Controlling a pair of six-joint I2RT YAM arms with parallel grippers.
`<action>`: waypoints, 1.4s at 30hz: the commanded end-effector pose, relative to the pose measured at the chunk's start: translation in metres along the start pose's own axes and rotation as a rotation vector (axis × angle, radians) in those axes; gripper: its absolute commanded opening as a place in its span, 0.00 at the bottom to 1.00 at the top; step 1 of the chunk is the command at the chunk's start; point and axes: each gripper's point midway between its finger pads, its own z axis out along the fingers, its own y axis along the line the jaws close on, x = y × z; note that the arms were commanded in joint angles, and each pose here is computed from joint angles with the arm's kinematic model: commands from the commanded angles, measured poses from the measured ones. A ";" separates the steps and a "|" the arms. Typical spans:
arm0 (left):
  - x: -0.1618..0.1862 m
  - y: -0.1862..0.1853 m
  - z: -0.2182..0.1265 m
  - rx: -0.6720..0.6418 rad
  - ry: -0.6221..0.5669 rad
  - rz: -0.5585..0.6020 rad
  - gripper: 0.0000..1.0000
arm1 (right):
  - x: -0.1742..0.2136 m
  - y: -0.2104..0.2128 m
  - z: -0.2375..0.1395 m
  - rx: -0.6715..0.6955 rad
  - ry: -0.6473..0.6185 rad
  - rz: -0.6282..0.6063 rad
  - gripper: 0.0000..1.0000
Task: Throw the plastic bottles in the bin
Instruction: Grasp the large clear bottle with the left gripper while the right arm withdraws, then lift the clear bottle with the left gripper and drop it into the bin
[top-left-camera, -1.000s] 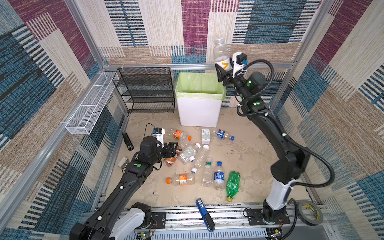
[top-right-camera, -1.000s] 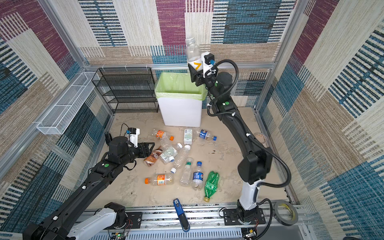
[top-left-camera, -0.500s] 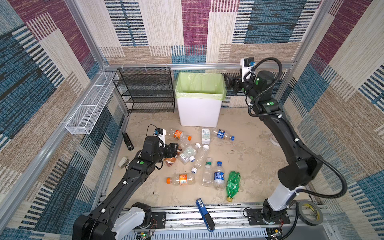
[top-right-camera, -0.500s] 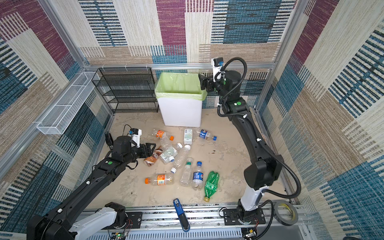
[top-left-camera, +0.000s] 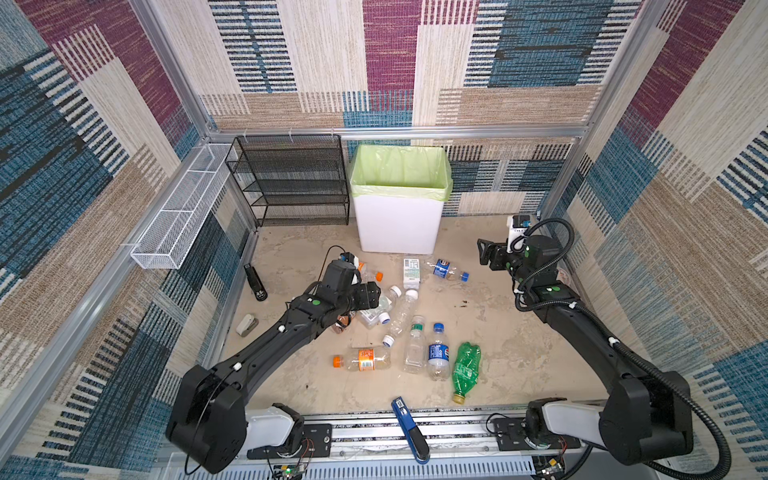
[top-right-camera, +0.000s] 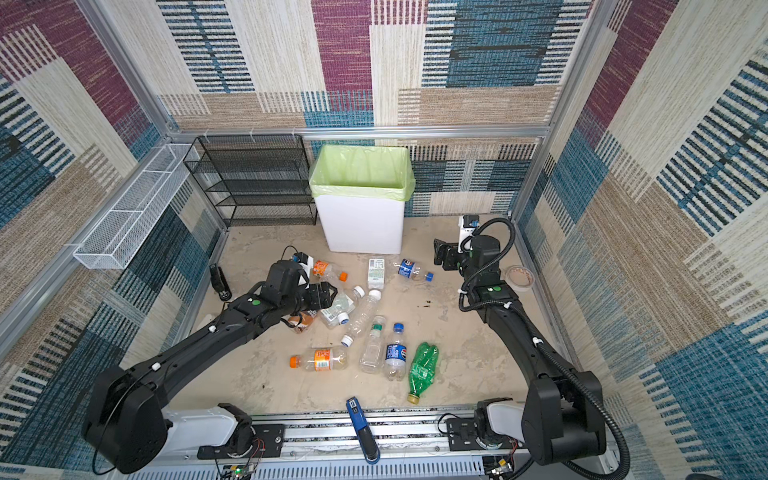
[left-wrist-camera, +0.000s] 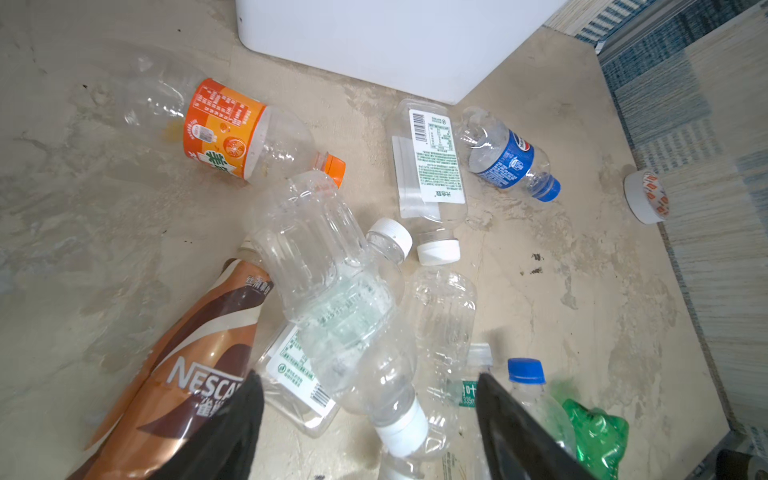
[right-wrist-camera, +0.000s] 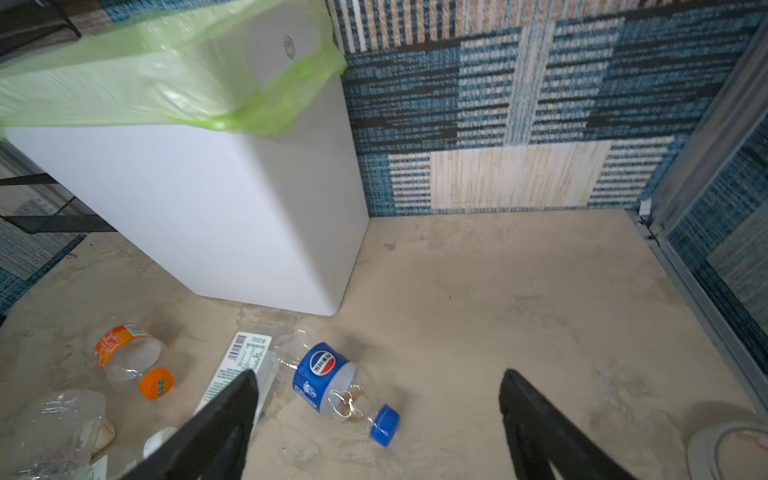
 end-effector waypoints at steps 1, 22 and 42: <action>0.006 0.004 0.013 -0.043 0.062 -0.059 0.81 | -0.003 -0.004 -0.001 0.010 -0.030 0.024 0.91; 0.021 0.016 0.071 -0.143 0.199 -0.123 0.71 | 0.016 -0.008 0.014 -0.020 -0.010 0.077 0.90; -0.028 -0.002 0.014 -0.052 -0.055 0.040 0.57 | 0.054 -0.004 0.036 -0.068 0.087 0.143 0.87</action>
